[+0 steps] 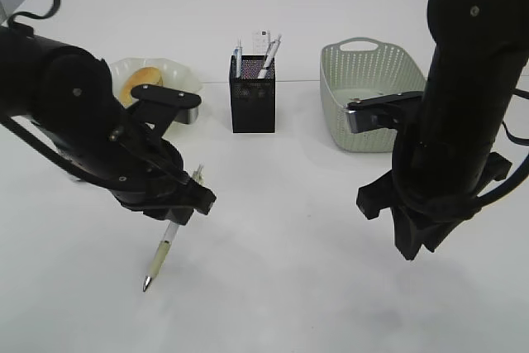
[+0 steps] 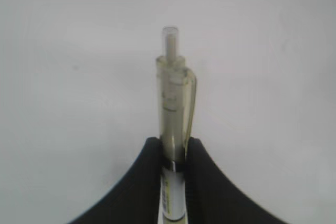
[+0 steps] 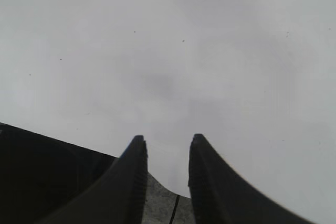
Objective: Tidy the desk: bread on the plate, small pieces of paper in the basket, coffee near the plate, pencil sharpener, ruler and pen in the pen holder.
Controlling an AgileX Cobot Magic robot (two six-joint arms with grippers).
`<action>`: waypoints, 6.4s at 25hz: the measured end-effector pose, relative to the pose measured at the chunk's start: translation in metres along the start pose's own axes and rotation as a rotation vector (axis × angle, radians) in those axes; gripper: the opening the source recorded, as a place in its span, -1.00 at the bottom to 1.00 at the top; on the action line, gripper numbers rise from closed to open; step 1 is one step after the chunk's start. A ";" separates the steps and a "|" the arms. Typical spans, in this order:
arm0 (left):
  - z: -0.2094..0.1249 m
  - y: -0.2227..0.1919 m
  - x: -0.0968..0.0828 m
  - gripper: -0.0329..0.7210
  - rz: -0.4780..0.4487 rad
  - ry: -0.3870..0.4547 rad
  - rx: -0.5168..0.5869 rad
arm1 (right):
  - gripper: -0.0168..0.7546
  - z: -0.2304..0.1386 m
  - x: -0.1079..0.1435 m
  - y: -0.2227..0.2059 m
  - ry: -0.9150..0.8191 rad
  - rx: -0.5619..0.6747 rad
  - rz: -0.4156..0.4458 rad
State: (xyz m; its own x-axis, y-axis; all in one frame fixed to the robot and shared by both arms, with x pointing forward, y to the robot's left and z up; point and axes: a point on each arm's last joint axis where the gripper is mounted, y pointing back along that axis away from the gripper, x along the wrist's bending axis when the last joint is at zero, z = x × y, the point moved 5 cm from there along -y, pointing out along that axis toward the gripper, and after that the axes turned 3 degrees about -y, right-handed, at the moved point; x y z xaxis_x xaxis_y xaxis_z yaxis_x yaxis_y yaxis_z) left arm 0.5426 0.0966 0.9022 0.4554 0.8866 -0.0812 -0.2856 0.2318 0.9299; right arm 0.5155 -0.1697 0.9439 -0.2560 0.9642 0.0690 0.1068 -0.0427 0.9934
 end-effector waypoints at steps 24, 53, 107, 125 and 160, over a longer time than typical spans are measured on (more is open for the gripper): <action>0.031 0.083 -0.002 -0.73 -0.042 -0.100 -0.929 | -0.34 0.000 0.000 0.000 0.000 0.002 0.000; 0.188 0.019 0.035 -0.72 0.033 -0.084 -1.247 | -0.34 0.000 -0.004 0.000 0.012 -0.002 -0.031; 0.198 -0.050 0.054 -0.28 0.055 -0.073 -0.997 | -0.34 0.010 -0.003 0.000 0.012 -0.071 -0.022; 0.208 0.002 0.053 -0.01 0.079 -0.058 -0.867 | -0.34 0.008 -0.003 0.000 0.012 -0.058 -0.023; 0.054 0.283 0.042 -0.01 0.160 0.024 -0.395 | 0.29 0.060 0.016 0.139 0.018 -0.475 0.045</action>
State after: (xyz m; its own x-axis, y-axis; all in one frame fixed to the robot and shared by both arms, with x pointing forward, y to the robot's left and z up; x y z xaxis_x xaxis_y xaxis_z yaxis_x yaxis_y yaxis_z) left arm 0.5264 0.1774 1.1811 0.3609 0.9317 0.0405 -0.6543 0.2220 0.7229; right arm 0.5835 -0.1445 1.0781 -0.2782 0.9542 0.1103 -0.3314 -0.2031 0.9214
